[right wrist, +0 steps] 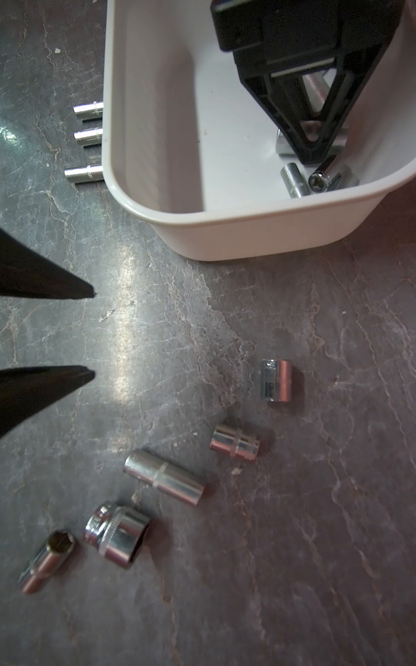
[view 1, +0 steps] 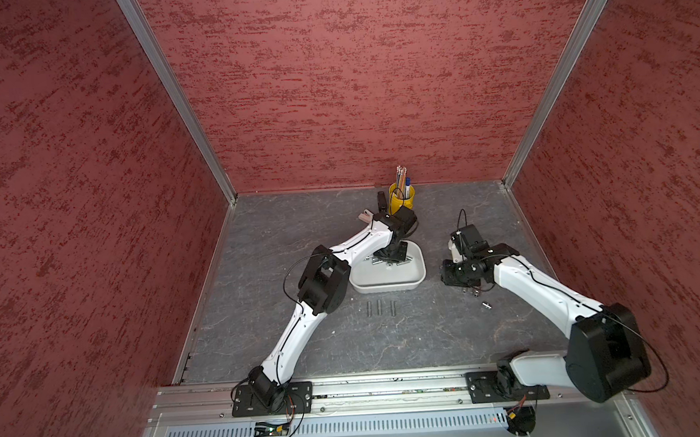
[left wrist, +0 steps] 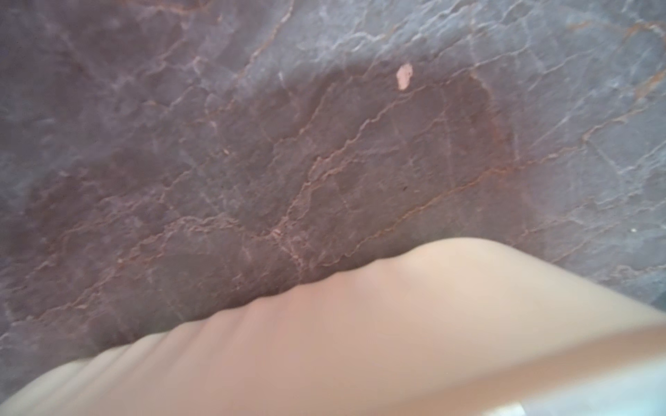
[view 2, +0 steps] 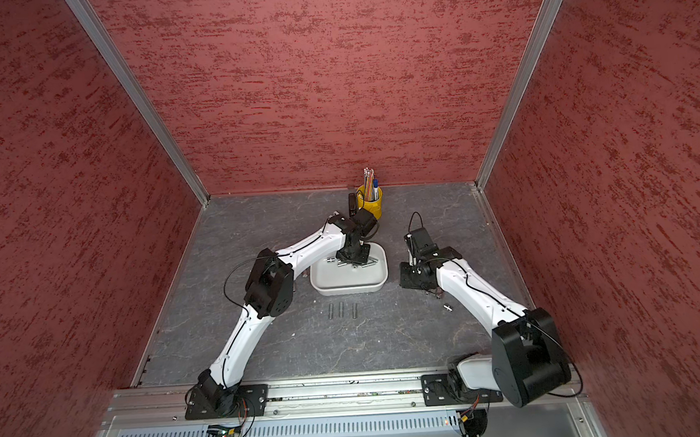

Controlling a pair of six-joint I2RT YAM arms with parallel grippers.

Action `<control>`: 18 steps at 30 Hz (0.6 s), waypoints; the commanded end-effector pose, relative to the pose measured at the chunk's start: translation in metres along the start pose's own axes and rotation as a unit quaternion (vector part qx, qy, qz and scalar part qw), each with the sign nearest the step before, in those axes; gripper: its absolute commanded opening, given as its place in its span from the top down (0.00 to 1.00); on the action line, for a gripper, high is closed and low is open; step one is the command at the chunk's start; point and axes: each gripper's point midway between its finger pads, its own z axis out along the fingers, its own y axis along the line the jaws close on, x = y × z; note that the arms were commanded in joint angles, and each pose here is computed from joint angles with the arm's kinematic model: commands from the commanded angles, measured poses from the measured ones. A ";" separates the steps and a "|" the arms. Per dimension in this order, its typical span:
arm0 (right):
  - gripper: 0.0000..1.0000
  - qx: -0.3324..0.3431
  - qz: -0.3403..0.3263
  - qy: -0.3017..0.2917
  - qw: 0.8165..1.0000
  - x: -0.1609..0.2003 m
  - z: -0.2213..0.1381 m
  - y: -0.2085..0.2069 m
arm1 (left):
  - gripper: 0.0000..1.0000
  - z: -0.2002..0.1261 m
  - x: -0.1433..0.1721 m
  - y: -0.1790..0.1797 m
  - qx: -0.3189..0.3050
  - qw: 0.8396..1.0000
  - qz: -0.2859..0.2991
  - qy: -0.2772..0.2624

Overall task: Take out the socket from the storage box
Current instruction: Pick up the socket head from the storage box, then place the socket head at the center of the board.

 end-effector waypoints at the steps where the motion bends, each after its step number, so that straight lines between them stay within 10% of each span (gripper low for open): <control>1: 0.66 -0.003 -0.003 -0.004 1.000 -0.004 0.000 0.002 | 0.88 -0.046 -0.016 -0.004 0.009 0.999 0.009 -0.041; 10: 0.66 -0.005 -0.005 -0.008 1.000 -0.005 -0.002 0.002 | 0.89 -0.124 0.003 0.035 0.005 0.996 -0.021 -0.084; 18: 0.66 -0.012 -0.005 -0.008 1.000 -0.005 -0.003 0.005 | 0.88 -0.154 0.090 0.143 -0.001 0.982 -0.163 -0.092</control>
